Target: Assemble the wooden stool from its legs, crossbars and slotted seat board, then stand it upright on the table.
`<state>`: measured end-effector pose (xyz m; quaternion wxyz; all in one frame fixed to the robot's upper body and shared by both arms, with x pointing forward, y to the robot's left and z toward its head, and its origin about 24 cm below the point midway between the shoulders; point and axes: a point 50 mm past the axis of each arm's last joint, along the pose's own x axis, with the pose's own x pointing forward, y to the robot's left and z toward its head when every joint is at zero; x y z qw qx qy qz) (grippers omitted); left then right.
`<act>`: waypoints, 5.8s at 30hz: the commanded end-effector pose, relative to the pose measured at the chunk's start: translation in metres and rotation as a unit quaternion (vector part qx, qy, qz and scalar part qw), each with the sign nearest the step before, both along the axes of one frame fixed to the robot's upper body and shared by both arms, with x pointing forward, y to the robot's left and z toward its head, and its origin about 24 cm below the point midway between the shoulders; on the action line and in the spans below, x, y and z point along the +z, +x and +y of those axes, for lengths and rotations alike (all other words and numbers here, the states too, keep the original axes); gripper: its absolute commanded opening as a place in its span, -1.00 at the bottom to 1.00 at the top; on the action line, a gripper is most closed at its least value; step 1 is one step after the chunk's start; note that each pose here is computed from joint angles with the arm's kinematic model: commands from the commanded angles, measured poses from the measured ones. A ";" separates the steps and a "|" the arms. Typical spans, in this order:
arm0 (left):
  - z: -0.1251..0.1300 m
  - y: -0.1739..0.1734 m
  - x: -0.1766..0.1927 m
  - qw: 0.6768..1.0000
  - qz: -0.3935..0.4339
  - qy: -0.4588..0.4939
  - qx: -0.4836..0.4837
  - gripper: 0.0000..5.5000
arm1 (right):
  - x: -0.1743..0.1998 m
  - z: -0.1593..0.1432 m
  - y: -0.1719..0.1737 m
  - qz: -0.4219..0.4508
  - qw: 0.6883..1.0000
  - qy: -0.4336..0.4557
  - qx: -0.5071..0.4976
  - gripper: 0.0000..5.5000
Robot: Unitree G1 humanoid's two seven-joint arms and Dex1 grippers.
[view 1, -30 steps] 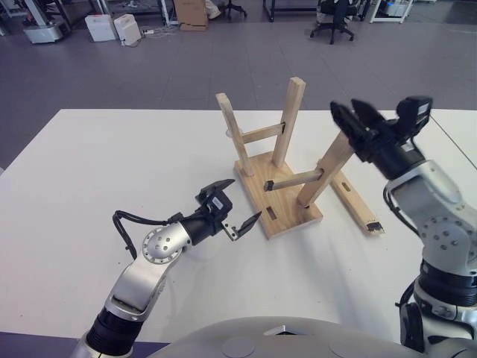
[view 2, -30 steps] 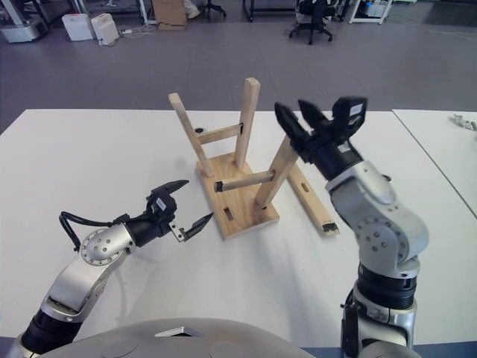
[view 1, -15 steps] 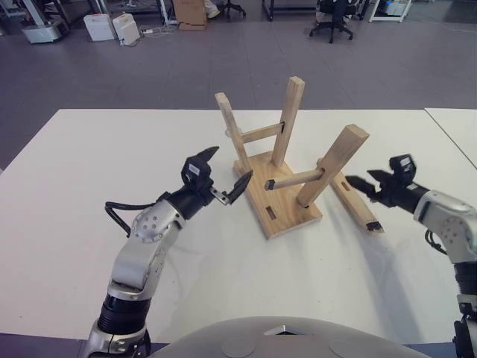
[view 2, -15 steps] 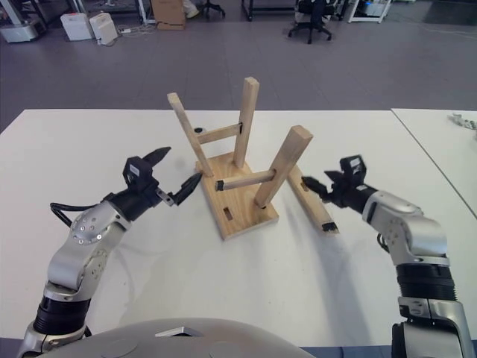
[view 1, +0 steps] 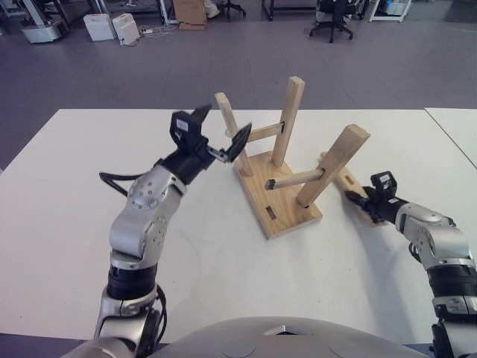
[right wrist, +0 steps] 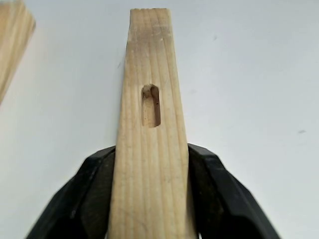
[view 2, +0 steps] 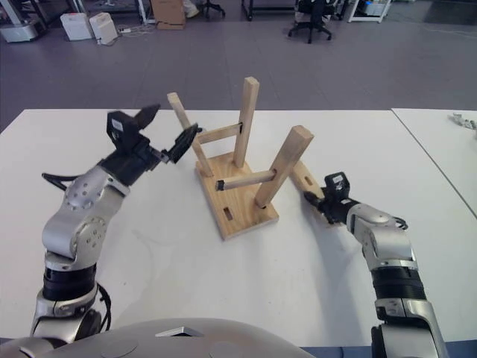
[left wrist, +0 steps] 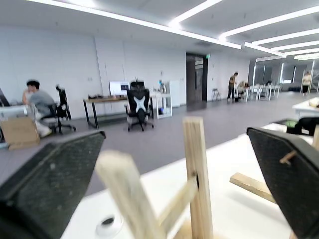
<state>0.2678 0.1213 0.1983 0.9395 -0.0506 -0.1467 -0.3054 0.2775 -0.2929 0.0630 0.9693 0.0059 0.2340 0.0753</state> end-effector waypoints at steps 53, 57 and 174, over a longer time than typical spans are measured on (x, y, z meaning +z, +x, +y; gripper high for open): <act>0.053 -0.045 -0.022 0.932 0.214 -0.274 0.099 -0.63 | 0.024 0.026 0.001 -0.035 0.967 -0.136 0.215 0.06; 0.038 -0.055 -0.065 0.897 0.281 -0.304 0.153 -0.63 | -0.016 0.055 -0.016 -0.003 0.951 -0.132 0.279 0.06; -0.061 0.000 -0.083 0.948 0.235 -0.052 -0.209 0.43 | 0.094 0.137 -0.031 -0.112 0.932 0.149 0.312 0.06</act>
